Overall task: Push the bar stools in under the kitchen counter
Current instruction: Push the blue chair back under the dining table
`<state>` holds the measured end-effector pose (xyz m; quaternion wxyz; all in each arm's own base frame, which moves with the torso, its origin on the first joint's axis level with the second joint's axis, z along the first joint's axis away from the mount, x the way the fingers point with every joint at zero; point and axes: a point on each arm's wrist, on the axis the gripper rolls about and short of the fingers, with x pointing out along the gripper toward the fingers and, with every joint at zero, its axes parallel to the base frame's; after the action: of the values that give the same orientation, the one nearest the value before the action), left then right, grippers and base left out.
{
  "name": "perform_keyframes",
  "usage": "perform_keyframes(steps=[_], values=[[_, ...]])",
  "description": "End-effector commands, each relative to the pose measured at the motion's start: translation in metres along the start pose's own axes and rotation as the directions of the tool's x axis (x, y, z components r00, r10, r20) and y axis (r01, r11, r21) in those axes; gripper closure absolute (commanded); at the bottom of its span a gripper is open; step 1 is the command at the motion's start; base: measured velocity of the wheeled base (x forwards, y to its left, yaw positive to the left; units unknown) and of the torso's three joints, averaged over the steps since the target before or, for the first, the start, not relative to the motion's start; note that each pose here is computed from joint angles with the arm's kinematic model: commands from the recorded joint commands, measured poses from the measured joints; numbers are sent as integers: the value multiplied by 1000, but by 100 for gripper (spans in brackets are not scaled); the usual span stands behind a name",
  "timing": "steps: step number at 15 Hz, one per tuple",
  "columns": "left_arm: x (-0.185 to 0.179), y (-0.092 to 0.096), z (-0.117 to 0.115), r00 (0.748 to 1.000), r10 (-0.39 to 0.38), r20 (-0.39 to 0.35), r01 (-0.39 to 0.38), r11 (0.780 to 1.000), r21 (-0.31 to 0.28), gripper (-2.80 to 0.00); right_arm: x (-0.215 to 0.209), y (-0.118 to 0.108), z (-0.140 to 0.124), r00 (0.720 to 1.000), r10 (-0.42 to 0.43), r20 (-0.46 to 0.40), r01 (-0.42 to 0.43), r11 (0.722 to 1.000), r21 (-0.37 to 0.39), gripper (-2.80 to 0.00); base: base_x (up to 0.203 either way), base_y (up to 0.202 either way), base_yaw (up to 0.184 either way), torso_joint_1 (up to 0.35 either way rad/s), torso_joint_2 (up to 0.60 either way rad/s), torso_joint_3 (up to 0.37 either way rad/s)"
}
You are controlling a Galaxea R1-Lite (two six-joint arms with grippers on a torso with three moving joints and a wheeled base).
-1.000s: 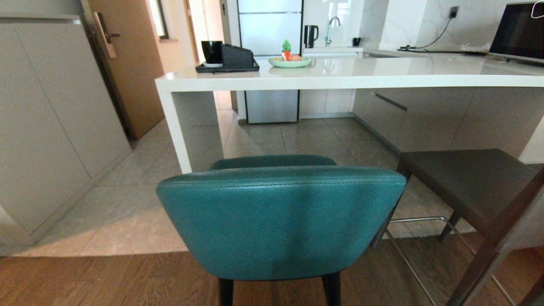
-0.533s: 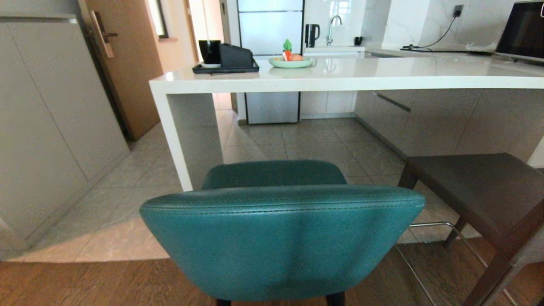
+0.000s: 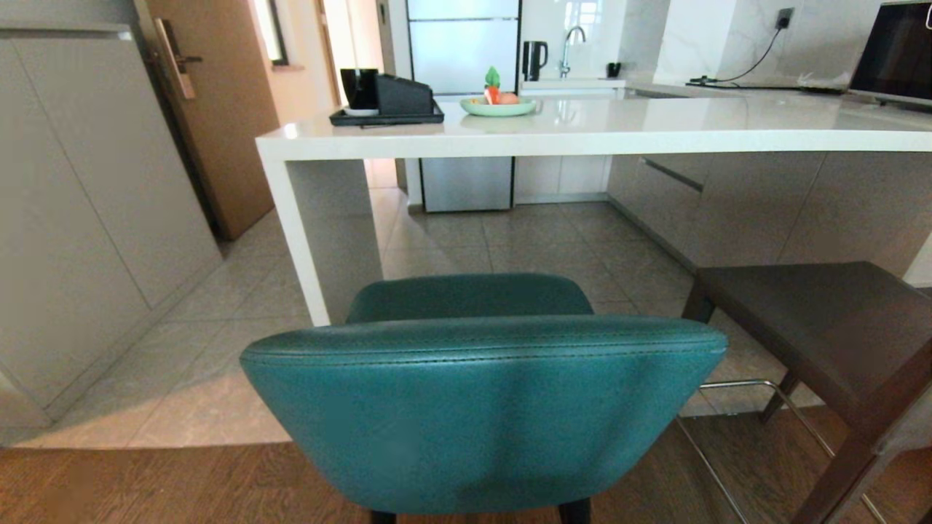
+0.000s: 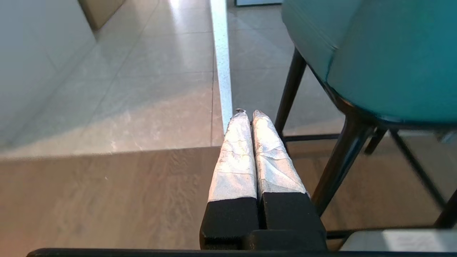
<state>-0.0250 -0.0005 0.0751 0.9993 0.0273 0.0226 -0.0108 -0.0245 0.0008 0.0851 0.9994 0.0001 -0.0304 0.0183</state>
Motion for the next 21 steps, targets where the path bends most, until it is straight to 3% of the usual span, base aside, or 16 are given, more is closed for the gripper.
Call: perform_keyframes(steps=[1, 2, 4, 6, 7, 9, 11, 15, 21], values=[[0, -1, 1, 1000, -25, 6, 25, 997, 71, 0, -5, 3, 19, 990, 128, 55, -128, 992, -8, 0, 0, 0, 0, 0, 0, 0], [0, -1, 1, 1000, -25, 6, 25, 997, 71, 0, -7, 4, 26, 982, 181, 51, -180, 984, -11, 0, 0, 0, 0, 0, 0, 0], [0, 0, 2, 1000, -25, 13, 24, 997, 70, 0, -3, 5, 37, 981, 196, -2, -196, 981, 2, 0, 0, 0, 0, 0, 0, 0], [-6, -1, 24, 992, -90, 91, 88, 996, 20, 0, 2, 5, 52, 980, 200, -18, -200, 980, 6, 0, 0, 0, 0, 0, 0, 0], [-11, -2, 44, 982, -153, 115, 157, 987, -26, 0, 3, 5, 56, 978, 205, -22, -205, 979, 5, 0, 0, 0, 0, 0, 0, 0], [-1, -3, 65, 955, -290, 67, 296, 951, -92, 0, 7, 5, 61, 970, 242, -38, -242, 970, 7, 0, 0, 0, 0, 0, 0, 0], [19, -3, 80, 934, -356, 29, 357, 927, -119, 0, 17, 5, 67, 967, 242, -77, -242, 970, 16, 0, 0, 0, 0, 0, 0, 0], [92, 0, 96, 924, -379, -54, 369, 920, -134, 0, 53, 2, 83, 977, 183, -109, -186, 982, -18, 0, 0, 0, 0, 0, 0, 0], [180, 1, 74, 923, -377, -81, 368, 923, -111, 0, 125, -5, 93, 975, 166, -148, -171, 985, -25, 0, 0, 0, 0, 0, 0, 0]])
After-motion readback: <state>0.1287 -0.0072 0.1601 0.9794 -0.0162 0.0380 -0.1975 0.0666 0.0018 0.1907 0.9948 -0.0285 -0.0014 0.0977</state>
